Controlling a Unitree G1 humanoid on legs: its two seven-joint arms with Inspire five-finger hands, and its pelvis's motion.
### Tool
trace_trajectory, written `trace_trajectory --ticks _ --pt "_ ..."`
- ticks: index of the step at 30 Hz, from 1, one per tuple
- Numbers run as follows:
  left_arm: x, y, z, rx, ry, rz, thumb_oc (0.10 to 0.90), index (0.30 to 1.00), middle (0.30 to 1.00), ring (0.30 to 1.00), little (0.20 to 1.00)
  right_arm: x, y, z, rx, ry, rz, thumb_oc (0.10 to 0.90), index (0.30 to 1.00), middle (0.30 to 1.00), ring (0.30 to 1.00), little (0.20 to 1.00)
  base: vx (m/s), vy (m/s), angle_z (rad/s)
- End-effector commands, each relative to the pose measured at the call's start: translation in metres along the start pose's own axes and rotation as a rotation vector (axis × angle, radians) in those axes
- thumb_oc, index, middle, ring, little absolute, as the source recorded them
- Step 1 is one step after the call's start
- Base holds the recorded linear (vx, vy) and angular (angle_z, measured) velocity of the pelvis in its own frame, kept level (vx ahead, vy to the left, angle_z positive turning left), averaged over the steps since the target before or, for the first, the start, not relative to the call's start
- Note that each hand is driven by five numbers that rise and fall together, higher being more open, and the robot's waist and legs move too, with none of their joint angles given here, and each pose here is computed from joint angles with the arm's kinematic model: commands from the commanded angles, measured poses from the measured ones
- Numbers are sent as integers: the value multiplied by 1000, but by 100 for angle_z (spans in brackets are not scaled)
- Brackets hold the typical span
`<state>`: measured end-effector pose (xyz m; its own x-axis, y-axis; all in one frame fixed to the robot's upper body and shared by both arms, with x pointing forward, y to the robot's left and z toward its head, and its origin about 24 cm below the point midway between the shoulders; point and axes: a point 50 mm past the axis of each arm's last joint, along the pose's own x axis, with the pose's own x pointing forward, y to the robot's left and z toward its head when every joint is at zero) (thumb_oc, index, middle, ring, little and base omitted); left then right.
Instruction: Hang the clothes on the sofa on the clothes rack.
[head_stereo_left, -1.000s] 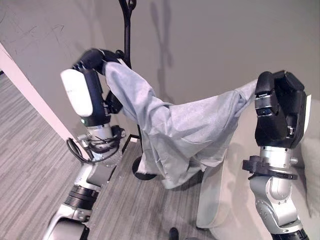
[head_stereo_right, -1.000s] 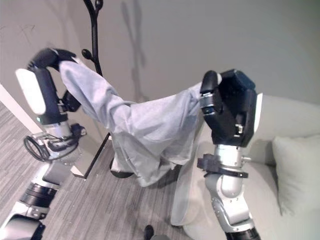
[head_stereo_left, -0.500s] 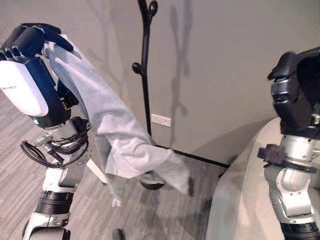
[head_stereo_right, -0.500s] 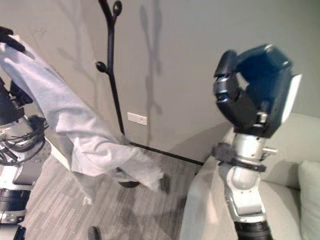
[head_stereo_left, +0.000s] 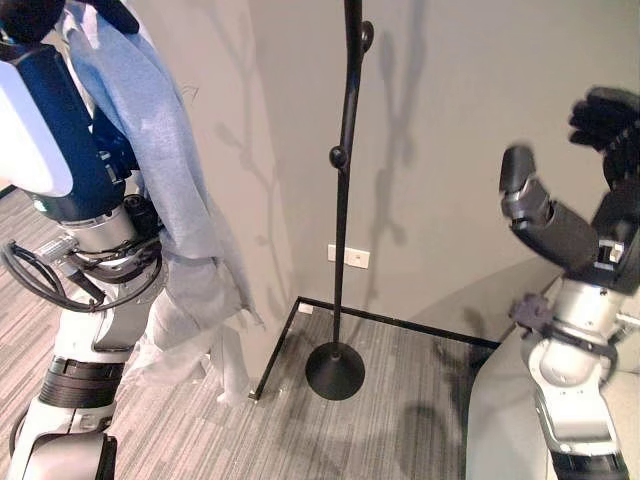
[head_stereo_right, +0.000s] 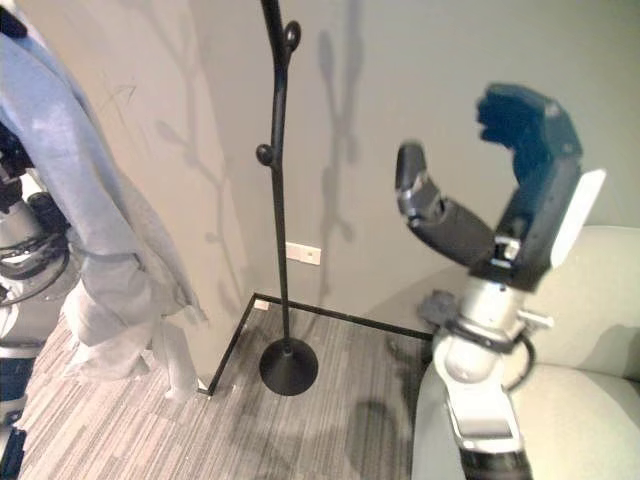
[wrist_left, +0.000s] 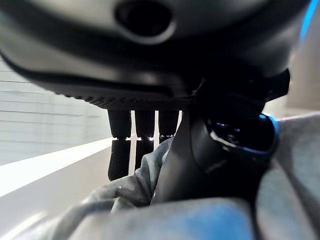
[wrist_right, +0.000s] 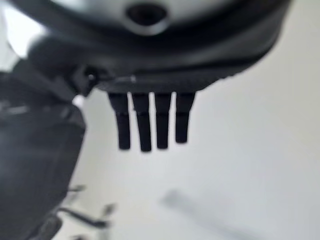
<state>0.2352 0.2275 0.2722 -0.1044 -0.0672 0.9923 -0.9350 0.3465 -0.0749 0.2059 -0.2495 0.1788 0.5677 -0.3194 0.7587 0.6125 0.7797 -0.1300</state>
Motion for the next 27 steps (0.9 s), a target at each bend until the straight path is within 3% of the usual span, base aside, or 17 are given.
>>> trace_trajectory --ticks 1,2,5,9,11,17,22,25,27 --pt "38 21 -15 112 -86 205 400 300 300 300 300 25 -15 38 -21 -266 1 800 900 900 900 900 19 -25 -19" --pt "37 22 -15 112 -85 203 400 300 300 300 300 24 -16 38 -19 -264 4 800 900 900 900 900 18 -51 -16" --pt "41 31 -15 126 -133 171 400 300 300 300 300 7 -17 21 15 -89 319 800 900 900 900 900 10 -65 -14" --pt "41 31 -15 112 -142 138 400 300 300 300 300 -3 -14 7 78 17 442 800 900 900 900 900 49 -42 -10" --pt "43 29 -18 103 -130 131 400 300 300 300 300 -36 12 -17 250 221 618 800 900 900 900 900 8 -71 2" --pt "42 14 -11 22 -70 129 400 300 300 300 300 -80 58 -24 390 359 894 800 900 900 900 900 19 -59 11" --pt "55 -2 21 -174 -53 246 400 300 300 300 300 -107 122 -19 482 365 952 800 900 900 900 900 9 -74 17" --pt "71 -15 50 -315 -61 352 400 300 300 300 300 -111 180 11 598 271 1005 800 900 900 900 900 -14 -55 16" --pt "73 -17 53 -328 -57 367 400 300 300 300 300 -113 188 16 608 257 1020 800 900 900 900 900 -7 -23 19"
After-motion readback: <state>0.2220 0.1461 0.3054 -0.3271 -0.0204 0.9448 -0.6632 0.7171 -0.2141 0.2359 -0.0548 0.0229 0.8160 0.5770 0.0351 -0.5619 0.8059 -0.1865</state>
